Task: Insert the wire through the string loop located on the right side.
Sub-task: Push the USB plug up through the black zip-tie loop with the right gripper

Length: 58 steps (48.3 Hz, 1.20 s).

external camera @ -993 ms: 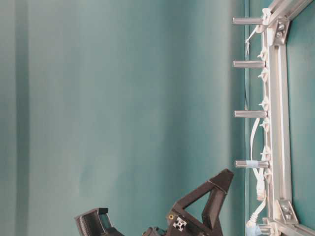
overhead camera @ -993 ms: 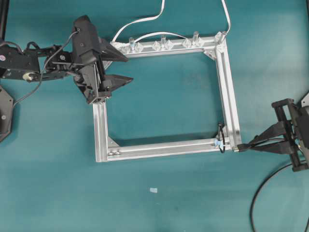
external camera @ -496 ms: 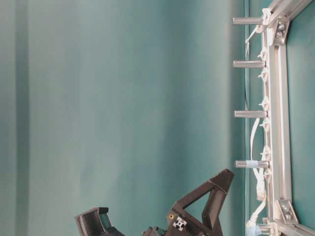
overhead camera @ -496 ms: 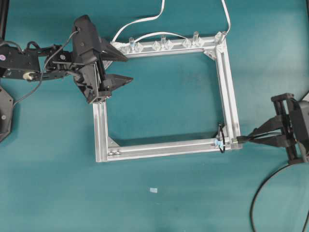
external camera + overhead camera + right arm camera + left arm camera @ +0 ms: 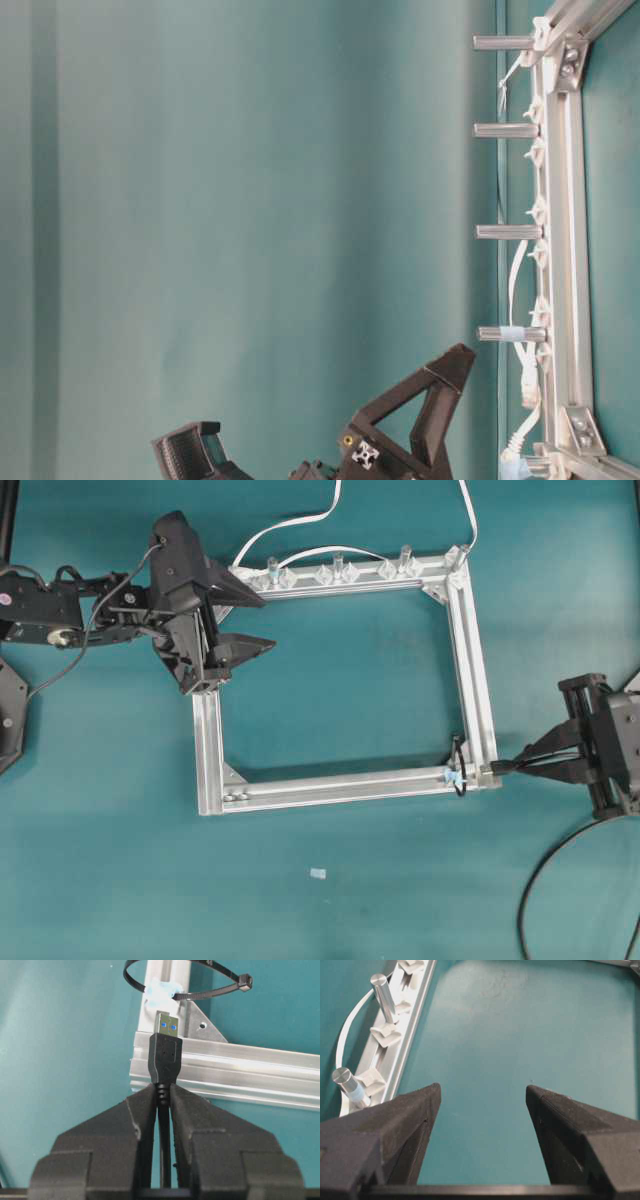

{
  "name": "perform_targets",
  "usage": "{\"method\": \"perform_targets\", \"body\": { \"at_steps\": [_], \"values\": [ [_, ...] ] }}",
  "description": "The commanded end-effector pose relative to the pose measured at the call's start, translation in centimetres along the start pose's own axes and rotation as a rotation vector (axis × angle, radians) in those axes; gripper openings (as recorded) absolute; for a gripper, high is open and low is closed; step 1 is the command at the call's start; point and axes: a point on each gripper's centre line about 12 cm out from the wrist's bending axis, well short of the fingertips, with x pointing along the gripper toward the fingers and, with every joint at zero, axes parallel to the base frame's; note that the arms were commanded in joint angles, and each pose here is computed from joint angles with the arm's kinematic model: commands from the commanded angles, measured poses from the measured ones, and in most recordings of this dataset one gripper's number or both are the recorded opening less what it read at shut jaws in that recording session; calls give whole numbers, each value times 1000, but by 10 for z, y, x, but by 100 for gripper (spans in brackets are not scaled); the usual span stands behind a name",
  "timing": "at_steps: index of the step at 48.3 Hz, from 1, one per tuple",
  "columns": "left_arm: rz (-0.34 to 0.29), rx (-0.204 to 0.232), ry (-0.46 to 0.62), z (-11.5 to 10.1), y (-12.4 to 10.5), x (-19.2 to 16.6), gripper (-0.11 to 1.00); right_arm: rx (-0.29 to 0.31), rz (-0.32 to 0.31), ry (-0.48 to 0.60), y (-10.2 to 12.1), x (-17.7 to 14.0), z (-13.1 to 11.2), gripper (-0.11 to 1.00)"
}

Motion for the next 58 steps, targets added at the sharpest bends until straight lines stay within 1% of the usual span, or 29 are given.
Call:
{"method": "perform_targets", "body": {
  "at_steps": [1,58],
  "values": [
    [2,-1,-34,11,1,-1,74,-2,1,-15,1,1,6,13],
    [2,-3,-42,14,1,-1,74,0,-5,-21,0,1,7,13]
  ]
}}
